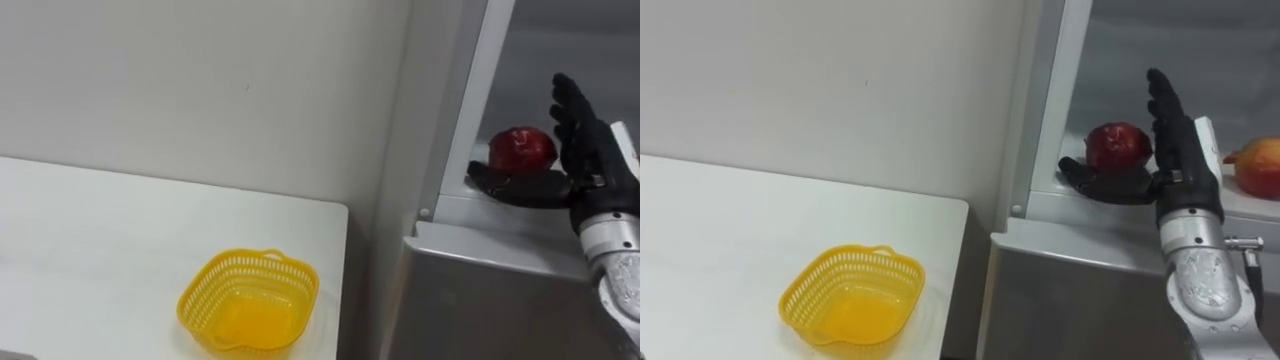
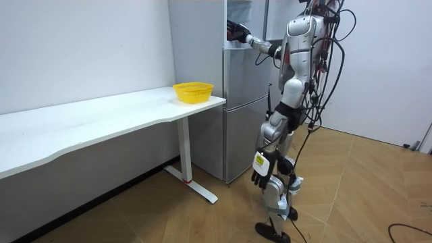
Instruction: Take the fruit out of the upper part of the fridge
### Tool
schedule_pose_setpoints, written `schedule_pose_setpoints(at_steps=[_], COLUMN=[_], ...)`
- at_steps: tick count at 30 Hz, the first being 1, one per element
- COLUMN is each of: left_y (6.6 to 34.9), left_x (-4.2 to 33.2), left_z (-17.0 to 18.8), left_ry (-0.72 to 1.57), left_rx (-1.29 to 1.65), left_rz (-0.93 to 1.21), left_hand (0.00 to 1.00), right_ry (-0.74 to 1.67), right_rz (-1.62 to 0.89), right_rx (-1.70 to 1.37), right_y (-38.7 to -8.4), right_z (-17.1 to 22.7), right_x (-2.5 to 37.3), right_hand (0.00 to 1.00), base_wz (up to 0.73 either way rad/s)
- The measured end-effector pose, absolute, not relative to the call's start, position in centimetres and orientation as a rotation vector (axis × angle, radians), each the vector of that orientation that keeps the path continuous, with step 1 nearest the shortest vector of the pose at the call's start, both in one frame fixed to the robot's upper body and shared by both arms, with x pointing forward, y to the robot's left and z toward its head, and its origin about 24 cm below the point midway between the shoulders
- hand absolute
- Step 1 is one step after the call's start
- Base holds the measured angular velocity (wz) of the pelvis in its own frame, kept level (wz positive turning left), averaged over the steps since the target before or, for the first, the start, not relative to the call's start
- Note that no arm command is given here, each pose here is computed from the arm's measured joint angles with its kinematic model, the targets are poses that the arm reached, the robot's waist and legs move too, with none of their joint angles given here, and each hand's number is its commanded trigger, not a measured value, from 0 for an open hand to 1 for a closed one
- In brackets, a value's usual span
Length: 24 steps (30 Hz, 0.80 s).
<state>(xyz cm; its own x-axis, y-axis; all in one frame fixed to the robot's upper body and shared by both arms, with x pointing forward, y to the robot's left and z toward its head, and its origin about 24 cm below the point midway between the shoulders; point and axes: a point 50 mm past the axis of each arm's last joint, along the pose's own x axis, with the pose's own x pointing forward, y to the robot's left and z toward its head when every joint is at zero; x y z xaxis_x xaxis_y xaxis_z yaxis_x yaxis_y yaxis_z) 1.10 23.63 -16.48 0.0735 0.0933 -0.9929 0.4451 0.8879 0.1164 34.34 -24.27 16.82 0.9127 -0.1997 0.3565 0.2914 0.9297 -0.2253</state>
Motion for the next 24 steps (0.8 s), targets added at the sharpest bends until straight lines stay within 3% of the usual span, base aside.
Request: schedule_pose_setpoints(at_steps=[10, 11, 12, 13, 14, 24], left_y=[24.4, 24.4, 24.5, 24.5, 24.5, 24.7], left_x=[1.7, 1.8, 1.9, 2.0, 2.0, 1.6], left_z=[-16.1, -16.1, -16.1, -16.1, -16.1, -16.1], left_ry=[1.474, 1.472, 1.468, 1.467, 1.464, 1.480], left_rx=[0.465, 0.468, 0.472, 0.475, 0.480, 0.481], left_rz=[-0.272, -0.270, -0.267, -0.265, -0.259, -0.247], left_hand=[0.00, 0.00, 0.00, 0.00, 0.00, 0.00], right_ry=[-0.274, -0.273, -0.269, -0.268, -0.265, -0.209], right_rz=[-0.206, -0.197, -0.190, -0.189, -0.186, -0.152], right_rx=[-0.257, -0.265, -0.277, -0.281, -0.294, -0.359], right_y=[-24.9, -24.9, -24.9, -25.0, -25.1, -25.6], right_z=[16.4, 16.4, 16.4, 16.4, 16.4, 16.6], right_x=[35.1, 35.1, 35.1, 35.1, 35.1, 35.6], right_hand=[0.00, 0.06, 0.24, 0.91, 1.00, 1.00], base_wz=[0.00, 0.00, 0.00, 0.00, 0.00, 0.00])
